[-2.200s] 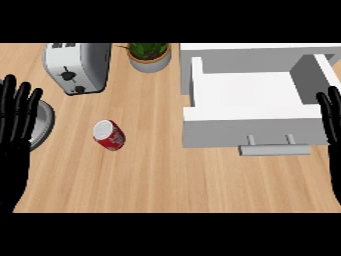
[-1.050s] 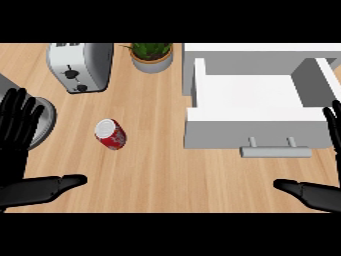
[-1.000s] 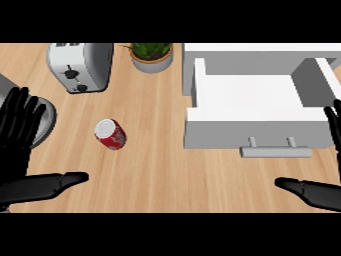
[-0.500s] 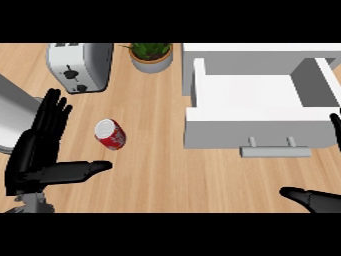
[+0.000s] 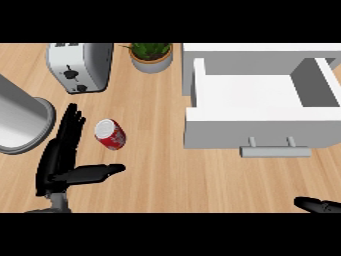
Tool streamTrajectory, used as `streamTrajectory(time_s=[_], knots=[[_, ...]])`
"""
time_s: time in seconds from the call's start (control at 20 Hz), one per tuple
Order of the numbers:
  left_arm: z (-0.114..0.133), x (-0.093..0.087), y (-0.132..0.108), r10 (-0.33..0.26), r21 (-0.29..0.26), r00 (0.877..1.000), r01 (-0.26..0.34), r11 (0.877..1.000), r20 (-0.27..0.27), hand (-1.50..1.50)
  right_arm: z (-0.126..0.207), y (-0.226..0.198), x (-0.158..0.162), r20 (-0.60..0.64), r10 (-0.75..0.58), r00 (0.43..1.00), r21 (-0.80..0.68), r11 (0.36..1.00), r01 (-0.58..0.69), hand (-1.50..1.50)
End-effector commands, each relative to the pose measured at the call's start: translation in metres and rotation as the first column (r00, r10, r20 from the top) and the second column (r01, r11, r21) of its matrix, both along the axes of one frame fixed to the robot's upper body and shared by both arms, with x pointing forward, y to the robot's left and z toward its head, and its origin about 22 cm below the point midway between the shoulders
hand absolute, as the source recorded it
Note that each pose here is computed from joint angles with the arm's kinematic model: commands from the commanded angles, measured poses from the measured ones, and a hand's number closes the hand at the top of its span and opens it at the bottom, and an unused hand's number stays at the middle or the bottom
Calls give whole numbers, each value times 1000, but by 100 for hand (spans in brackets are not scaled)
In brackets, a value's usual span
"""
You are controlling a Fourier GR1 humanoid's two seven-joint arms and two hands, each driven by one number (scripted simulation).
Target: Pick up the can, place it into the drawer and close the drawer
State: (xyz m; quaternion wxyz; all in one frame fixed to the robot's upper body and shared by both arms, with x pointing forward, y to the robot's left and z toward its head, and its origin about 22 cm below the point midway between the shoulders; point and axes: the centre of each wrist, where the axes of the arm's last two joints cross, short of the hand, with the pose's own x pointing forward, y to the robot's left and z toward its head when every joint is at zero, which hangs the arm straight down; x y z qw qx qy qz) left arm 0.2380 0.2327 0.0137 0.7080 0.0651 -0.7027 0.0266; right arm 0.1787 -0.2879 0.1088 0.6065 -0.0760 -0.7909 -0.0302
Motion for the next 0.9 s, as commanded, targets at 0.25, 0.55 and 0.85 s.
streamTrajectory(time_s=[0.25, 0.55, 0.85], knots=[[-58, -9, -2, 75, 40, 997, -73, 996, -35, -150, 10, 6, -1, 4, -12, 1000, -3, 1000, 12, -150], [-77, 12, 24, 80, 27, 995, -79, 997, -54, -150, 23, -11, -10, 1, 2, 1000, -7, 1000, -2, -150], [-102, 23, 11, 87, 9, 993, -86, 996, -78, -150, 16, -15, -18, 6, -23, 1000, -8, 1000, 23, -150]])
